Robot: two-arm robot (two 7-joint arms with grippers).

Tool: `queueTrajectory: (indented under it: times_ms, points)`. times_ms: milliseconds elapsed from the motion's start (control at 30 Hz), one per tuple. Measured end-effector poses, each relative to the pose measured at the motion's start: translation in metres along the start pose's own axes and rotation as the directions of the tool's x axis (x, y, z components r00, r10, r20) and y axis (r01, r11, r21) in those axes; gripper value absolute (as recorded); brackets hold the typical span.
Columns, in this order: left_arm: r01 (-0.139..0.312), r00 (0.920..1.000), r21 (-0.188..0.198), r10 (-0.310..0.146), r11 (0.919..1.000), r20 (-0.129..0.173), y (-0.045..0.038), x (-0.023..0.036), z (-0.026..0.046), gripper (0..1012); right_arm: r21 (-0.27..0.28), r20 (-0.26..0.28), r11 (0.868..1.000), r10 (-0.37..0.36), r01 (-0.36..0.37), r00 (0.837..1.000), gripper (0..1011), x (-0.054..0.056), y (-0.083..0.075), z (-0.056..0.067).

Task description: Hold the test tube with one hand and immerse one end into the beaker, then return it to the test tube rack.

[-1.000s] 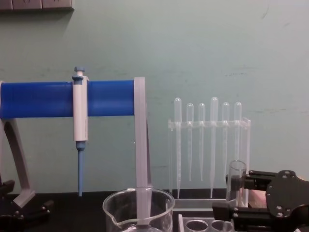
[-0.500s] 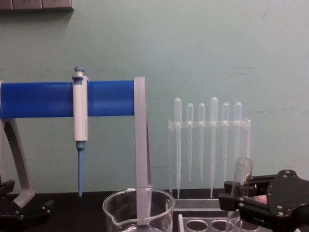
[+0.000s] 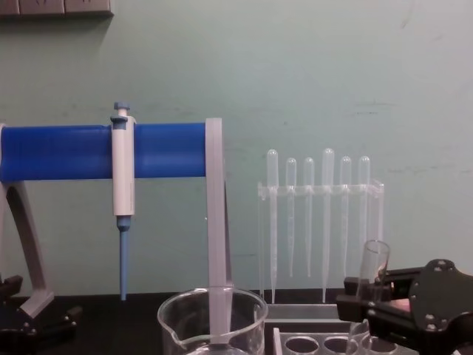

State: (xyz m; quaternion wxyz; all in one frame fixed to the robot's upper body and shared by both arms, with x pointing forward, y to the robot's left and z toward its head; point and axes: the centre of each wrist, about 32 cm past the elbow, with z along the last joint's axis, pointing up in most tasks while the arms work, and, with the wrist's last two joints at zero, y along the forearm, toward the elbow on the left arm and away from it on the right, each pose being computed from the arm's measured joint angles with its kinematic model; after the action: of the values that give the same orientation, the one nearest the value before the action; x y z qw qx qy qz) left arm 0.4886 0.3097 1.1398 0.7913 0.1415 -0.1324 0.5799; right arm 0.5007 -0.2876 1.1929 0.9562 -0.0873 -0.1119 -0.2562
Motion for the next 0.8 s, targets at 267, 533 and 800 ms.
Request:
queueTrajectory:
  times_ms: [267,533,800]
  points:
    - [0.0,1.0,0.0,0.0,1.0,0.0,0.0,0.0,0.0,1000,0.003,0.02,1.0,0.002,-0.002,1.0,224,0.004,-0.006,0.018]
    - [0.0,1.0,0.0,0.0,1.0,0.0,0.0,0.0,0.0,1000,-0.013,-0.02,1.0,0.013,-0.014,1.0,224,0.006,-0.011,0.042]
    - [0.0,1.0,0.0,0.0,1.0,0.0,0.0,0.0,0.0,1000,-0.016,-0.038,1.0,0.011,-0.011,0.999,224,0.009,-0.017,0.072]
